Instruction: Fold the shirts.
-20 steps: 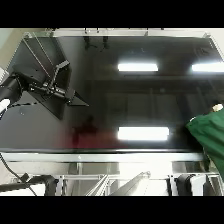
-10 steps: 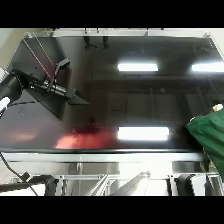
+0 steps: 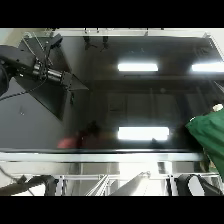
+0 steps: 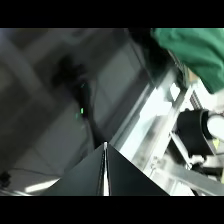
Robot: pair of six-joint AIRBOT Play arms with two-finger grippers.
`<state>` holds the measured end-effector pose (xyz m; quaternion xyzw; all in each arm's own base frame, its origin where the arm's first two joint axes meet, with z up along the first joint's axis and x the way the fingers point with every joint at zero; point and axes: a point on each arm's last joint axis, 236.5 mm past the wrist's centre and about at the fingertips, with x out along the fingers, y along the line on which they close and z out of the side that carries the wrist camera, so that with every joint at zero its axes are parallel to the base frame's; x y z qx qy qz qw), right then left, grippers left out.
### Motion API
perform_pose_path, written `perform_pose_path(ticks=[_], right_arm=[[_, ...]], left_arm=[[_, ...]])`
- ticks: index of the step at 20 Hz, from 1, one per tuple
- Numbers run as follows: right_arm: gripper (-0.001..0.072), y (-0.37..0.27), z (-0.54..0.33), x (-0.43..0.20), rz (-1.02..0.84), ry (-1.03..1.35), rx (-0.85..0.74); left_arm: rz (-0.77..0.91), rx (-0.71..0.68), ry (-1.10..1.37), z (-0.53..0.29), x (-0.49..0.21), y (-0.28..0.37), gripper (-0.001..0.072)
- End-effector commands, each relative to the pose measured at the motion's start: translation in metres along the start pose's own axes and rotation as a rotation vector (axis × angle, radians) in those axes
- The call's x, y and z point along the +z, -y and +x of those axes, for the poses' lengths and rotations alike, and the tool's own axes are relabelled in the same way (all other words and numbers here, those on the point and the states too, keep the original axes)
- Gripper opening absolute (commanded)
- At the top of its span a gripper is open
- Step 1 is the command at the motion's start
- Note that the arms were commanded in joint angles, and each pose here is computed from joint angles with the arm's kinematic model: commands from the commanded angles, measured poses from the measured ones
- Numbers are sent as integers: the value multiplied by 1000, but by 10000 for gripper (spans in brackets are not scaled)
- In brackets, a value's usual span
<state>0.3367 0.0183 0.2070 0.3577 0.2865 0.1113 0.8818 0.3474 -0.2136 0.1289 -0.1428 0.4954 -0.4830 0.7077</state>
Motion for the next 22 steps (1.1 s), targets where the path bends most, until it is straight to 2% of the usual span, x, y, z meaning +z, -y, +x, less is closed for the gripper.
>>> perform_pose_path(ticks=[1, 3, 6, 11, 22], right_arm=[[23, -84, 25, -39, -462, 21, 133], [23, -102, 29, -110, -623, -109, 205], [23, -95, 33, -186, -672, -152, 282], [23, -72, 51, -191, -611, -119, 229], [24, -69, 51, -198, -608, -154, 226]], left_arm=[[-15, 45, 66, 5, -24, 14, 23], [-17, 76, 98, 17, -53, 21, 23], [36, 154, 196, 31, -88, 22, 24], [56, 215, 295, 33, -110, 18, 24], [104, 208, 336, 22, -110, 34, 24]])
